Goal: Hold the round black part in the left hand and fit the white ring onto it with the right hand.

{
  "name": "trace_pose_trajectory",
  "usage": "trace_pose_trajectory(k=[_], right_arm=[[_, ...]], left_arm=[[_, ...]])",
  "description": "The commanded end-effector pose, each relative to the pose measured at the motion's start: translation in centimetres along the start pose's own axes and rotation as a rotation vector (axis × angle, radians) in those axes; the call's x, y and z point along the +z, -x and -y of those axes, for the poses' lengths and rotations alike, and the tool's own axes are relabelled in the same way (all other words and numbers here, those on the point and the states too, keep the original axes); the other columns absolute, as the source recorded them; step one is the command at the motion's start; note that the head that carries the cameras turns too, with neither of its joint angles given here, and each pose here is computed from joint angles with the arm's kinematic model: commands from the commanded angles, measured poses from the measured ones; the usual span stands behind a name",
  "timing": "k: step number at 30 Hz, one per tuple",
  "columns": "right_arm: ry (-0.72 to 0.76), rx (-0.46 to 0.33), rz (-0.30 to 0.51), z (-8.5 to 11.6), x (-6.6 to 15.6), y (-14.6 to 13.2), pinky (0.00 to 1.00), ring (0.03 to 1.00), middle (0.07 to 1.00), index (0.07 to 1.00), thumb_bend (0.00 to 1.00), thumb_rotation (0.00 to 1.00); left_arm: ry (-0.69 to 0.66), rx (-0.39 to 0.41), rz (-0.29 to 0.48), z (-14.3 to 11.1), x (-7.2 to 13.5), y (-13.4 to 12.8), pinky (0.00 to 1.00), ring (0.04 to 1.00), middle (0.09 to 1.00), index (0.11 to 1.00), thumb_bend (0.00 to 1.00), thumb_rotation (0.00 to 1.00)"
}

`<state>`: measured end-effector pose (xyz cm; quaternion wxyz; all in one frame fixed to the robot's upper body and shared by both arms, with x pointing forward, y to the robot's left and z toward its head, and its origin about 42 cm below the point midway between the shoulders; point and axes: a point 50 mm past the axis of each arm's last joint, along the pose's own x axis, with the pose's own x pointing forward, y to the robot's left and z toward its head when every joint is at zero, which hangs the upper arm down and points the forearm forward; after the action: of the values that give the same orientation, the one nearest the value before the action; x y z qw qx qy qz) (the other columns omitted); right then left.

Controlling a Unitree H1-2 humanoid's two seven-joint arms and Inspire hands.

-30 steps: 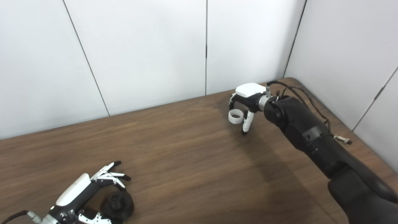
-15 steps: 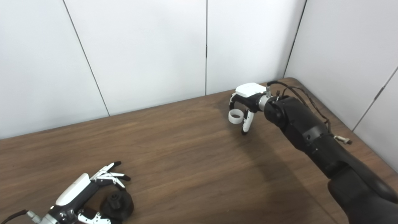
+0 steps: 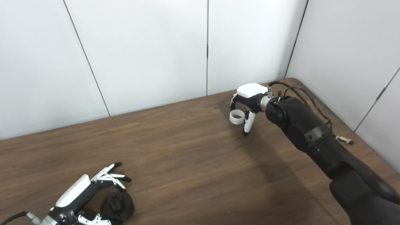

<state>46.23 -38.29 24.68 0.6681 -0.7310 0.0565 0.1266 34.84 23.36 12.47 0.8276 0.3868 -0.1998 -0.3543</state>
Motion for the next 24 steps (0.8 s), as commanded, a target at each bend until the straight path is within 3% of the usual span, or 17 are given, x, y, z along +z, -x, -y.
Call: trace_pose_trajectory(k=[1, 24], right_arm=[[0.04, -0.098, -0.007, 2.2, -1.0, 0.1, 0.99, 0.963, 0.814, 0.497, 0.55, 0.14], [0.027, -0.179, 0.039, 2.7, -0.8, 0.0, 1.0, 0.984, 0.808, 0.482, 0.53, 0.14]], left_arm=[[-0.029, -0.001, 0.007, -1.0, 0.1, 0.3, 1.0, 0.995, 0.765, 0.481, 0.52, 0.06], [-0.048, 0.019, -0.01, -2.0, -0.3, 0.8, 1.0, 0.986, 0.767, 0.481, 0.52, 0.06]])
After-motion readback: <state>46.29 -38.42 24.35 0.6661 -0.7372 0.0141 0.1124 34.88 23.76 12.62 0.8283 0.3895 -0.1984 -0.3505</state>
